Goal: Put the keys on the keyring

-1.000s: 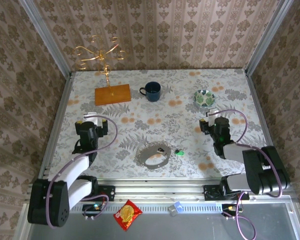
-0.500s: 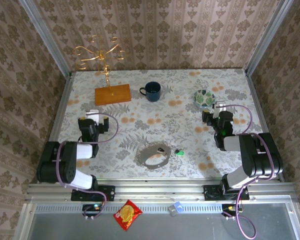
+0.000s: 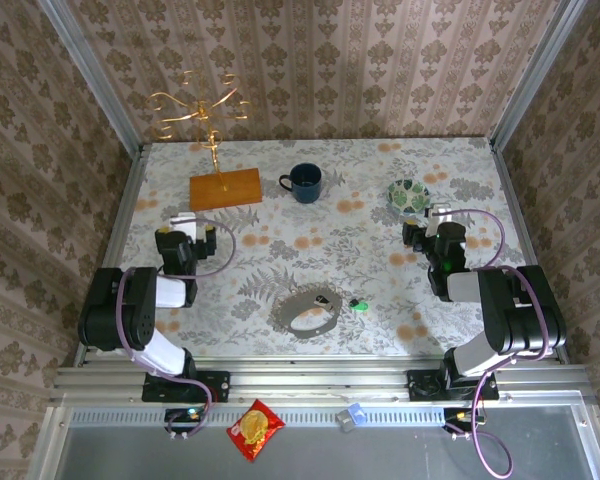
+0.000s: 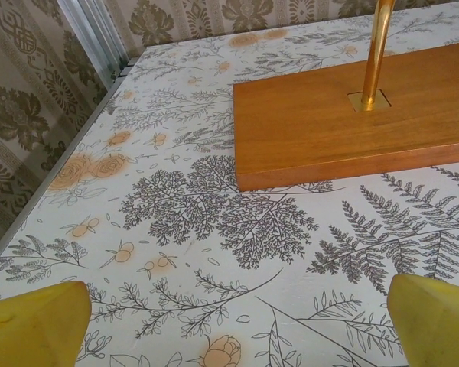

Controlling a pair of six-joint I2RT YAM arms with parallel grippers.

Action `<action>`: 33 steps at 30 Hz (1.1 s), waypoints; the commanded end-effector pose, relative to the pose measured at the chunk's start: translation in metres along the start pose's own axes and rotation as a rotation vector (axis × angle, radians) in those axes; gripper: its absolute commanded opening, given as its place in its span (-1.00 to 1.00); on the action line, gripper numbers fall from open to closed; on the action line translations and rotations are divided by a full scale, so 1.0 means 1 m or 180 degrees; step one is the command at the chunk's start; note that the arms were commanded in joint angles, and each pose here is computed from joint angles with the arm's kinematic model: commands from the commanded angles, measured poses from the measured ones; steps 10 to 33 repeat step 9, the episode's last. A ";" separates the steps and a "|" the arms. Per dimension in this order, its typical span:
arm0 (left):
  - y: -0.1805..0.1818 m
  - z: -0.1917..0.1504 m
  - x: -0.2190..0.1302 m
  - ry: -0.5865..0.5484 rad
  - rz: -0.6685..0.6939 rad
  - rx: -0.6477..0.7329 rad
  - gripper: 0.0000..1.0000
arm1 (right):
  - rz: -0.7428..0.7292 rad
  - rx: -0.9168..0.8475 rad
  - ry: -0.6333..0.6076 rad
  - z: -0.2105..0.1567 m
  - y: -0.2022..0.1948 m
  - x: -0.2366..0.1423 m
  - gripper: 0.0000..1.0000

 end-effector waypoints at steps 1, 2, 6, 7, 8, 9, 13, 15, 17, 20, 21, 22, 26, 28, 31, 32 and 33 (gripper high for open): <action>0.003 0.008 0.003 -0.0062 0.0018 -0.0031 1.00 | 0.0031 0.0039 -0.0022 0.004 0.001 0.002 0.46; 0.003 0.007 0.004 -0.0057 -0.0015 -0.0045 1.00 | 0.0030 0.0039 -0.0026 0.004 0.001 0.002 0.46; 0.005 0.007 0.006 -0.0047 -0.0076 -0.0078 1.00 | 0.0031 0.0040 -0.0028 0.004 0.001 0.001 0.49; 0.005 0.008 0.006 -0.0051 -0.0082 -0.0082 1.00 | 0.0029 0.0040 -0.0024 0.004 0.001 0.002 0.51; 0.005 0.007 0.006 -0.0056 -0.0084 -0.0083 1.00 | 0.0031 0.0039 -0.0026 0.004 0.001 0.002 0.56; 0.005 0.007 0.005 -0.0065 -0.0081 -0.0080 1.00 | 0.0032 0.0040 -0.0037 0.005 0.001 0.001 0.66; 0.005 0.007 0.005 -0.0065 -0.0081 -0.0080 1.00 | 0.0032 0.0040 -0.0037 0.005 0.001 0.001 0.66; 0.005 0.007 0.005 -0.0065 -0.0081 -0.0080 1.00 | 0.0032 0.0040 -0.0037 0.005 0.001 0.001 0.66; 0.005 0.007 0.005 -0.0065 -0.0081 -0.0080 1.00 | 0.0032 0.0040 -0.0037 0.005 0.001 0.001 0.66; 0.005 0.007 0.005 -0.0065 -0.0081 -0.0080 1.00 | 0.0032 0.0040 -0.0037 0.005 0.001 0.001 0.66; 0.005 0.007 0.005 -0.0065 -0.0081 -0.0080 1.00 | 0.0032 0.0040 -0.0037 0.005 0.001 0.001 0.66; 0.005 0.007 0.005 -0.0065 -0.0081 -0.0080 1.00 | 0.0032 0.0040 -0.0037 0.005 0.001 0.001 0.66; 0.005 0.007 0.005 -0.0065 -0.0081 -0.0080 1.00 | 0.0032 0.0040 -0.0037 0.005 0.001 0.001 0.66; 0.005 0.007 0.005 -0.0065 -0.0081 -0.0080 1.00 | 0.0032 0.0040 -0.0037 0.005 0.001 0.001 0.66; 0.005 0.007 0.005 -0.0065 -0.0081 -0.0080 1.00 | 0.0032 0.0040 -0.0037 0.005 0.001 0.001 0.66; 0.005 0.007 0.005 -0.0065 -0.0081 -0.0080 1.00 | 0.0032 0.0040 -0.0037 0.005 0.001 0.001 0.66; 0.005 0.007 0.005 -0.0065 -0.0081 -0.0080 1.00 | 0.0032 0.0040 -0.0037 0.005 0.001 0.001 0.66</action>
Point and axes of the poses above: each hand's point on the last joint's axis, 136 mm out from that joint toward the fingers, its own x axis out along the fingers, its own y axis along the line the jaws close on, z = x × y, the point moved 8 cm from there along -x, back along the fingers, and after that the axes turned 12 degrees about x, right-handed, at the moved point
